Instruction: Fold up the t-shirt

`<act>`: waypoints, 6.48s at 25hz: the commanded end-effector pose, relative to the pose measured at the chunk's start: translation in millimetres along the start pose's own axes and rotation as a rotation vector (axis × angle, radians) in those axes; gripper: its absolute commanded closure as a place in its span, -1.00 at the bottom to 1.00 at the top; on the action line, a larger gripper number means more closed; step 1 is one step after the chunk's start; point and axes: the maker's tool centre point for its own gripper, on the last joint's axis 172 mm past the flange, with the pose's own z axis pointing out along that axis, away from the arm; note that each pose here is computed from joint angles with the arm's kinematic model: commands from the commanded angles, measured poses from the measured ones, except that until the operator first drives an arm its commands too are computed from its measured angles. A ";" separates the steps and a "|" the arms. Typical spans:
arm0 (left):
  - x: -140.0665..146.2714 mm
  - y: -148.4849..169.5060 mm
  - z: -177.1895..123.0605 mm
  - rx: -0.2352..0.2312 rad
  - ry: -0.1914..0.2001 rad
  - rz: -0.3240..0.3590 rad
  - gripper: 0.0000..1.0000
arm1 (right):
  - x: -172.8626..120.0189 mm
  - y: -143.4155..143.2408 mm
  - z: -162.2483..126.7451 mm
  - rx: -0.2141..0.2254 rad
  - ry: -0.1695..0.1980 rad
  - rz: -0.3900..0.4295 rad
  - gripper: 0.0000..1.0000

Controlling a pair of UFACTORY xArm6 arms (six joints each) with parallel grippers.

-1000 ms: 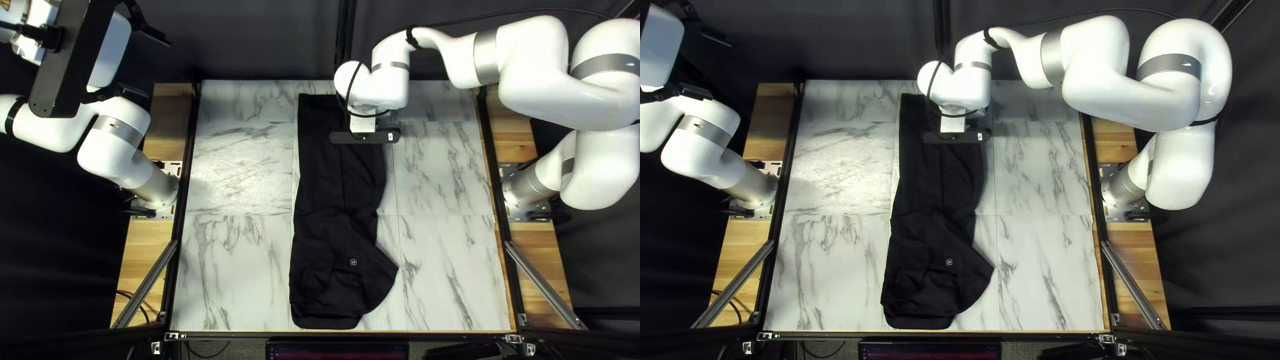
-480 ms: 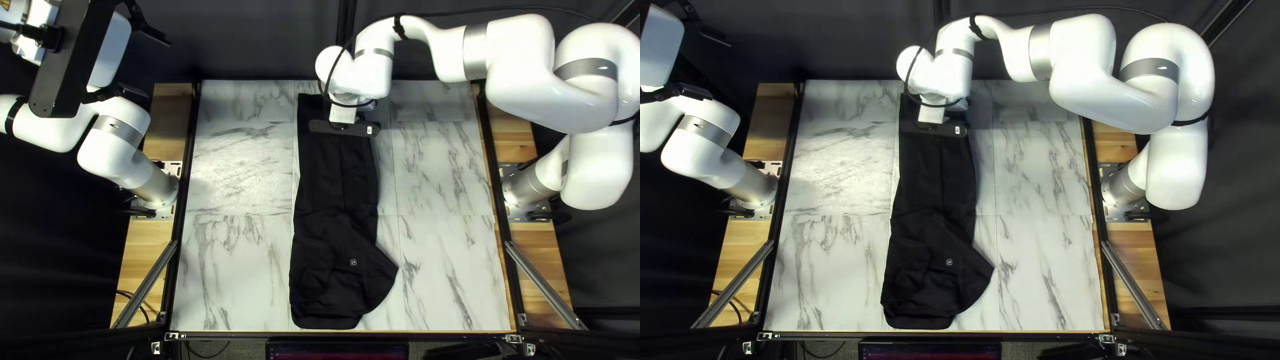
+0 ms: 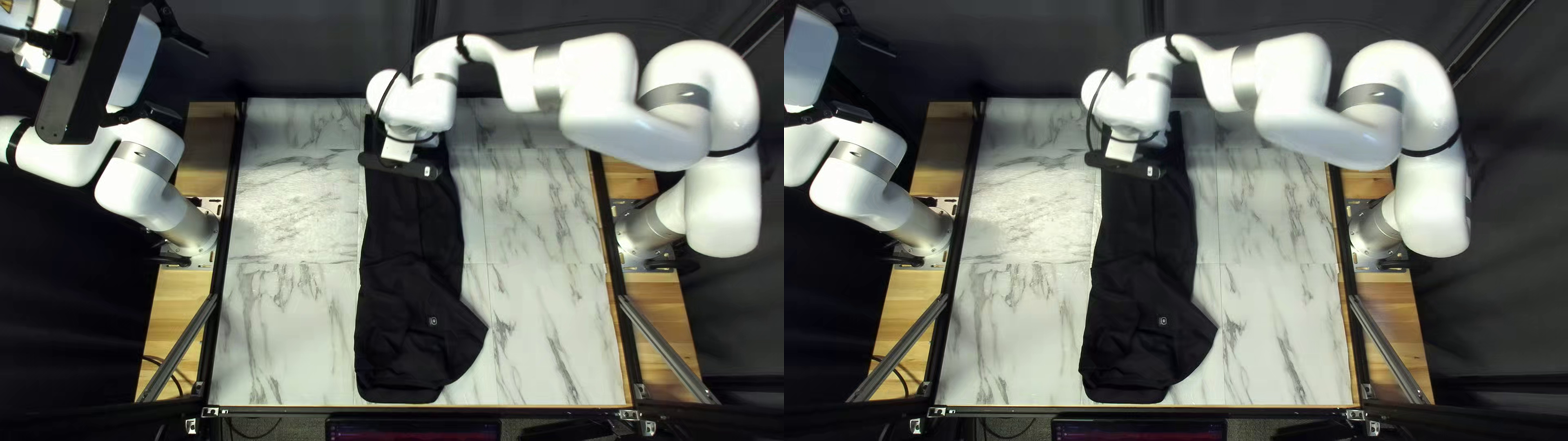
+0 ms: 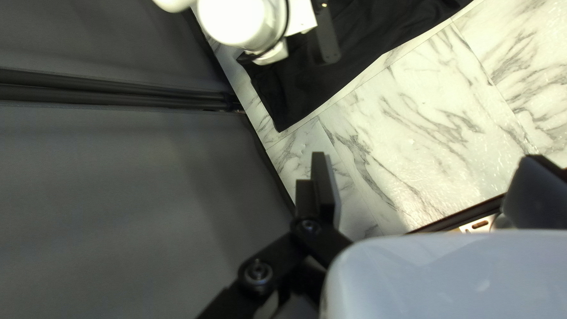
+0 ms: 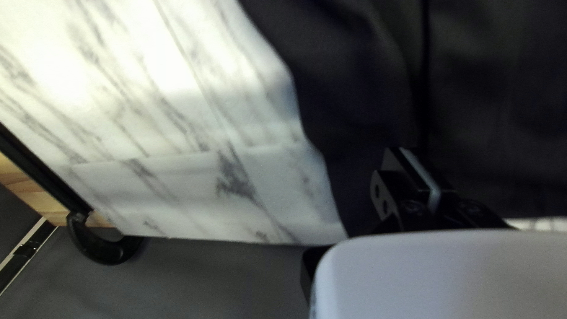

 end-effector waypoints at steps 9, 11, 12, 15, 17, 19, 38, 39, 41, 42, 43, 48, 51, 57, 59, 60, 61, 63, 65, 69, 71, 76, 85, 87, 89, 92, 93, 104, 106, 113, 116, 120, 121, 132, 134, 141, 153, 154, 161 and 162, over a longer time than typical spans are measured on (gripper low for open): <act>0.0 0.0 0.0 0.000 0.000 0.000 -1.00 | -51.3 -35.9 -57.8 -0.059 -0.015 0.151 1.00; 0.0 0.0 0.0 0.000 0.000 0.000 -1.00 | -50.3 -38.6 -59.2 -0.073 -0.017 0.176 1.00; 0.0 0.0 0.0 0.000 0.000 0.000 -1.00 | -50.0 -40.4 -59.8 -0.083 -0.020 0.194 1.00; 0.0 0.0 0.0 0.000 0.000 0.000 -1.00 | -50.9 -42.1 -60.4 -0.100 -0.022 0.229 1.00; 0.0 0.0 0.0 0.000 0.000 0.000 -1.00 | -51.0 -38.4 -60.5 -0.111 -0.017 0.246 1.00; 0.0 0.0 0.0 0.000 0.000 0.000 -1.00 | -48.3 -27.2 -57.4 -0.121 -0.009 0.254 1.00; 0.0 0.0 0.0 0.000 0.000 0.000 -1.00 | 12.3 -12.9 34.1 -0.144 0.027 0.257 1.00; 0.0 0.0 0.0 0.000 0.000 0.000 -1.00 | 17.1 -15.6 47.4 -0.136 0.036 0.246 1.00; 0.0 0.0 0.0 0.000 0.000 0.000 -1.00 | 22.9 -18.0 58.6 -0.129 0.047 0.222 1.00; 0.0 0.0 0.0 0.000 0.000 0.000 -1.00 | 25.3 -20.9 58.7 -0.127 0.053 0.195 -0.85; 0.0 0.0 0.0 0.000 0.000 0.000 -1.00 | 26.2 -22.2 58.8 -0.127 0.052 0.181 -1.00; 0.0 0.0 0.0 0.000 0.000 0.000 -1.00 | 12.1 -45.1 27.5 -0.155 0.019 0.111 -1.00; 0.0 0.0 0.0 0.000 0.000 0.000 -1.00 | -1.8 -58.2 4.0 -0.166 -0.008 0.109 -1.00; 0.0 0.0 0.0 0.000 0.000 0.000 -1.00 | -23.5 -72.8 -50.6 -0.192 -0.068 0.128 -1.00; 0.0 0.0 0.0 0.000 0.000 0.000 -1.00 | -29.1 -72.2 -58.3 -0.196 -0.085 0.130 -1.00; 0.0 0.0 0.0 0.000 0.000 0.000 -1.00 | -31.4 -70.2 -60.0 -0.201 -0.091 0.127 -1.00; 0.0 0.0 0.0 0.000 0.000 0.000 -1.00 | -32.9 -68.5 -60.0 -0.210 -0.096 0.120 -1.00; 0.0 0.0 0.0 0.000 0.000 0.000 -1.00 | -32.9 -68.5 -60.0 -0.210 -0.096 0.120 -1.00; 0.0 0.0 0.0 0.000 0.000 0.000 -1.00 | -32.9 -68.5 -60.0 -0.210 -0.096 0.120 -1.00; 0.0 0.0 0.0 0.000 0.000 0.000 -1.00 | -32.9 -68.5 -60.0 -0.210 -0.096 0.120 -1.00; 0.0 0.0 0.0 0.000 0.000 0.000 -1.00 | -30.6 -67.0 -61.7 -0.223 -0.095 0.095 -1.00; 0.0 0.0 0.0 0.000 0.000 0.000 -1.00 | -43.4 -14.0 -60.8 -0.221 -0.166 0.032 -1.00; 0.0 0.0 0.0 0.000 0.000 0.000 -1.00 | -64.2 10.8 -28.9 -0.070 -0.203 0.003 -1.00; 0.0 0.0 0.0 0.000 0.000 0.000 -1.00 | -63.9 6.2 -14.7 -0.021 -0.192 -0.016 -1.00; 0.0 0.0 0.0 0.000 0.000 0.000 -1.00 | -63.8 4.1 -6.7 0.013 -0.184 -0.031 -0.67; 0.0 0.0 0.0 0.000 0.000 0.000 -1.00 | -63.4 1.1 1.2 0.053 -0.175 -0.049 0.81; 0.0 0.0 0.0 0.000 0.000 0.000 -1.00 | -63.3 0.4 3.2 0.064 -0.174 -0.055 0.95; 0.0 0.0 0.0 0.000 0.000 0.000 -1.00 | -57.1 -26.5 28.0 0.152 -0.160 -0.111 1.00; 0.0 0.0 0.0 0.000 0.000 0.000 -1.00 | -58.3 -36.6 22.7 0.148 -0.163 -0.093 1.00; 0.0 0.0 0.0 0.000 0.000 0.000 -1.00 | -52.3 -94.1 27.1 0.140 -0.178 0.021 1.00; 0.0 0.0 0.0 0.000 0.000 0.000 -1.00 | -45.0 -111.1 43.4 0.150 -0.166 0.045 -0.22; 0.0 0.0 0.0 0.000 0.000 0.000 -1.00 | -46.4 -119.1 31.9 0.159 -0.167 0.090 -1.00; 0.0 0.0 0.0 0.000 0.000 0.000 -1.00 | -47.5 -119.2 28.1 0.158 -0.169 0.099 -1.00; 0.0 0.0 0.0 0.000 0.000 0.000 -1.00 | -83.5 -71.3 -1.5 0.137 -0.207 0.141 -1.00; 0.0 0.0 0.0 0.000 0.000 0.000 -1.00 | -93.7 -62.3 7.0 0.146 -0.204 0.128 -1.00; 0.0 0.0 0.0 0.000 0.000 0.000 -1.00 | -96.4 -64.5 30.3 0.182 -0.184 0.101 -1.00; 0.0 0.0 0.0 0.000 0.000 0.000 -1.00 | -72.4 -79.7 67.9 0.222 -0.152 0.060 -0.78; 0.0 0.0 0.0 0.000 0.000 0.000 -1.00 | -71.1 -80.7 68.8 0.226 -0.151 0.055 -0.45; 0.0 0.0 0.0 0.000 0.000 0.000 -1.00 | -68.5 -94.0 65.0 0.248 -0.157 0.028 0.46; 0.0 0.0 0.0 0.000 0.000 0.000 -1.00 | -68.3 -98.5 62.8 0.251 -0.158 0.029 0.46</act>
